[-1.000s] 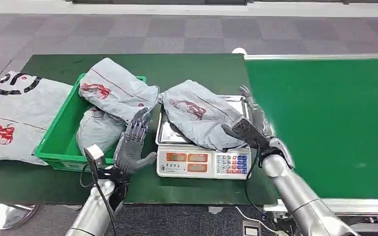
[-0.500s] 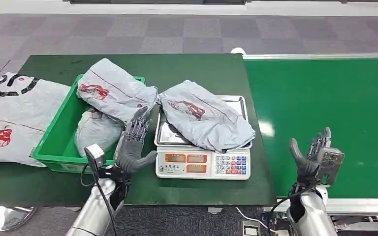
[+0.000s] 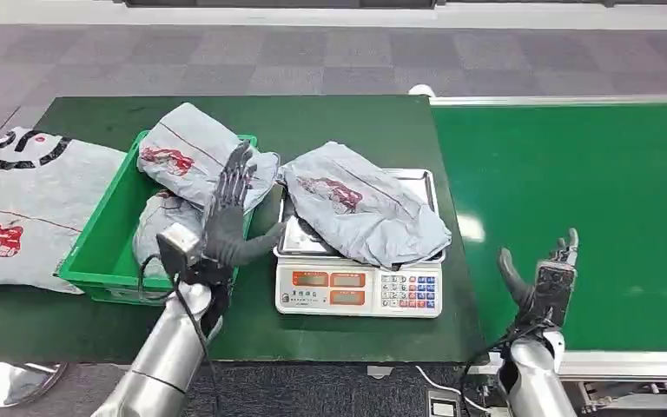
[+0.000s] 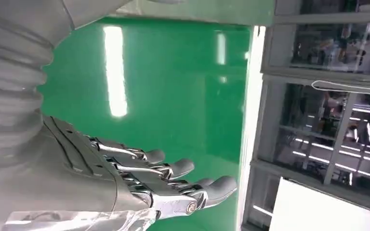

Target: Moved the parcel from conveyor to table for the left to box.

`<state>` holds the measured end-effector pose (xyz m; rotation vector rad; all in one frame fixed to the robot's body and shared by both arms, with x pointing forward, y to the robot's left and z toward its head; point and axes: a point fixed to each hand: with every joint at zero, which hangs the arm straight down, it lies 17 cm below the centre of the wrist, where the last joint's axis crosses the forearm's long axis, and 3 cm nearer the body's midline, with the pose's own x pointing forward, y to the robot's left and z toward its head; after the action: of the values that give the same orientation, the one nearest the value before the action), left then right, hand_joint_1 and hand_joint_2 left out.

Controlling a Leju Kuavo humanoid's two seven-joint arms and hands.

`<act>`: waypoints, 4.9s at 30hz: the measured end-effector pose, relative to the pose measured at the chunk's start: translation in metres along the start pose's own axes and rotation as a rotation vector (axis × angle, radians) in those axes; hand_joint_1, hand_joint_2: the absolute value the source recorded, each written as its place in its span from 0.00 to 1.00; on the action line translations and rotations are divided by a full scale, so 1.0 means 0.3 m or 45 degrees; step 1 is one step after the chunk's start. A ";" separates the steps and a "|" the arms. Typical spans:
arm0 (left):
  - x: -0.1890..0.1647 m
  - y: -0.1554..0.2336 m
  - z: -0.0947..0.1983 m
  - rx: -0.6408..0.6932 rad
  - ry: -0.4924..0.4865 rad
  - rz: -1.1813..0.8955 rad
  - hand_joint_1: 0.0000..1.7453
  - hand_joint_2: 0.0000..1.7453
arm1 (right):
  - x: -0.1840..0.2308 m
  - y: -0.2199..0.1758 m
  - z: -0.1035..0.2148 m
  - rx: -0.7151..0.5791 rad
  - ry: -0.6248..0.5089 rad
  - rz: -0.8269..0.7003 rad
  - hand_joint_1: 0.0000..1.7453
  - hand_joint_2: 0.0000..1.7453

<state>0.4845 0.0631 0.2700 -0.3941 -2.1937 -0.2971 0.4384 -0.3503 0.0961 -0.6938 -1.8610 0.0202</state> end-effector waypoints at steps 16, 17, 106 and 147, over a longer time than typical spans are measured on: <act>-0.348 -0.504 0.005 -0.674 0.551 -0.379 0.00 1.00 | 0.021 0.076 0.004 0.035 0.005 -0.029 0.00 1.00; -0.356 -0.508 0.014 -0.685 0.561 -0.386 0.00 1.00 | 0.021 0.077 0.002 0.034 0.005 -0.029 0.00 1.00; -0.400 -0.581 0.105 -0.911 0.632 -0.430 1.00 1.00 | -0.033 0.107 0.021 0.094 0.059 -0.033 0.00 1.00; 0.162 0.655 0.079 0.745 -0.100 -1.167 1.00 1.00 | -0.068 0.070 0.097 0.111 0.075 0.006 0.00 1.00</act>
<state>0.5141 0.2611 0.3090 0.9534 -2.2789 -0.1032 0.4274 -0.3335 0.0599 -0.6321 -1.7910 0.0829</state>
